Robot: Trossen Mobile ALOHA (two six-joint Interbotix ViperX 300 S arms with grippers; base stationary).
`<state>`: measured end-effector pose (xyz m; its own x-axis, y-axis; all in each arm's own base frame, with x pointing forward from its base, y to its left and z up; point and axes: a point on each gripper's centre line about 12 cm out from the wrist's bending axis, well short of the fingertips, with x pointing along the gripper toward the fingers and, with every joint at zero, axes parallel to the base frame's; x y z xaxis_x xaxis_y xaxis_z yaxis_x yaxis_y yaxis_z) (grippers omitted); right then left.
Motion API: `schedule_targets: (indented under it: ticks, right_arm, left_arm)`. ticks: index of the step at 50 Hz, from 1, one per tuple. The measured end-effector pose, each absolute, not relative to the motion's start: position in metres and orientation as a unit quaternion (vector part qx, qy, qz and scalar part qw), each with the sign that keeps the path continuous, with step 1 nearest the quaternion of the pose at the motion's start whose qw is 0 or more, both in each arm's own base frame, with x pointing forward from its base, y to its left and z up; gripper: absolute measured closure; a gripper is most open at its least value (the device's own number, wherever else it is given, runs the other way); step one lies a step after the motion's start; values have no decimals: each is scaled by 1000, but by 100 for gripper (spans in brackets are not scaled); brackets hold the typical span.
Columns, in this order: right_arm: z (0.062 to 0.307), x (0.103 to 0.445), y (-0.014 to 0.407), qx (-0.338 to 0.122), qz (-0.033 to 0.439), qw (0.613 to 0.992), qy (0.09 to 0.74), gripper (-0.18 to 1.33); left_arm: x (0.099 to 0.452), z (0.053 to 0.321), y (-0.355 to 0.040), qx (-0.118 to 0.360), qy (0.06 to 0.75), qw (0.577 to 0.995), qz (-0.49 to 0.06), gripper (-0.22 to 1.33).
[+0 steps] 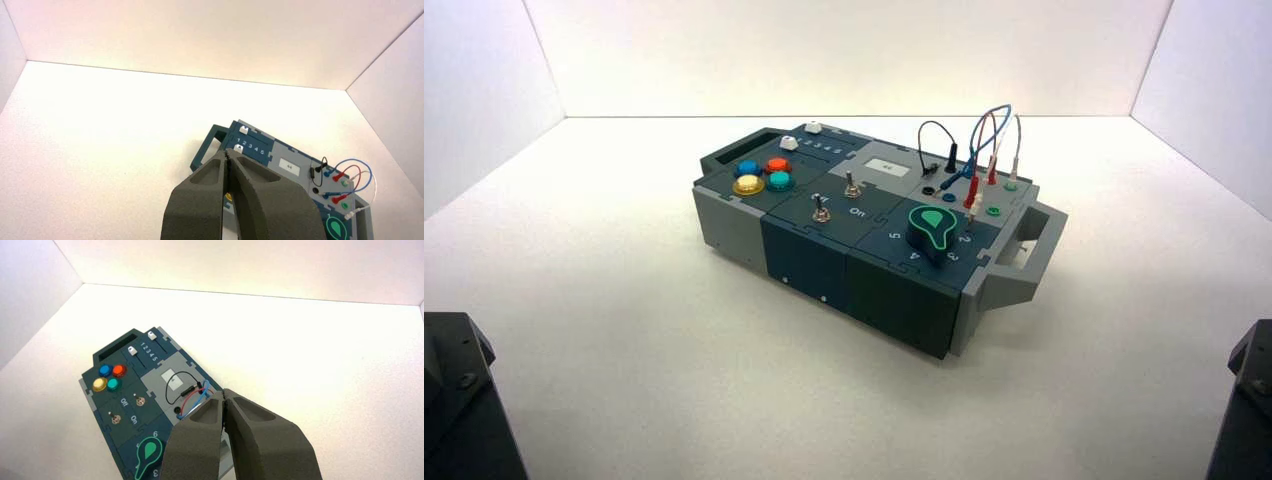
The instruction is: Move the box to the left.
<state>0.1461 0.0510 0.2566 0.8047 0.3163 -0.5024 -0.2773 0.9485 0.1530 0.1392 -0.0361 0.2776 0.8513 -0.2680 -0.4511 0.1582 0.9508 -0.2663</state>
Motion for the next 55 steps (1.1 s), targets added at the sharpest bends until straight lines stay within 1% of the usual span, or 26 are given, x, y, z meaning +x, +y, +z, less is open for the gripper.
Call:
schedule_targets:
  ticks: [20, 27, 31, 36, 40, 42, 48, 55]
  right_arm:
    - [257, 146, 51, 37, 157, 949, 270, 129]
    - [256, 146, 54, 40, 164, 947, 274, 129]
    - [254, 146, 57, 40, 172, 943, 282, 129]
    - [245, 148, 64, 37, 186, 931, 312, 129]
    - [238, 150, 68, 44, 190, 920, 340, 129]
    - [231, 152, 72, 60, 192, 909, 366, 129]
    - [219, 156, 79, 91, 195, 887, 410, 129]
    - [210, 159, 85, 118, 193, 869, 440, 129]
  left_arm:
    - [141, 277, -36, -110, 250, 955, -111, 128]
    - [146, 273, -37, -111, 264, 952, -108, 128]
    - [152, 266, -37, -111, 285, 946, -105, 128]
    - [161, 256, -38, -108, 314, 938, -101, 128]
    - [169, 246, -39, -103, 342, 929, -98, 128]
    - [173, 240, -40, -100, 359, 923, -97, 128]
    - [187, 232, -42, -93, 391, 911, -95, 128]
    - [210, 227, -48, -81, 424, 897, -101, 128]
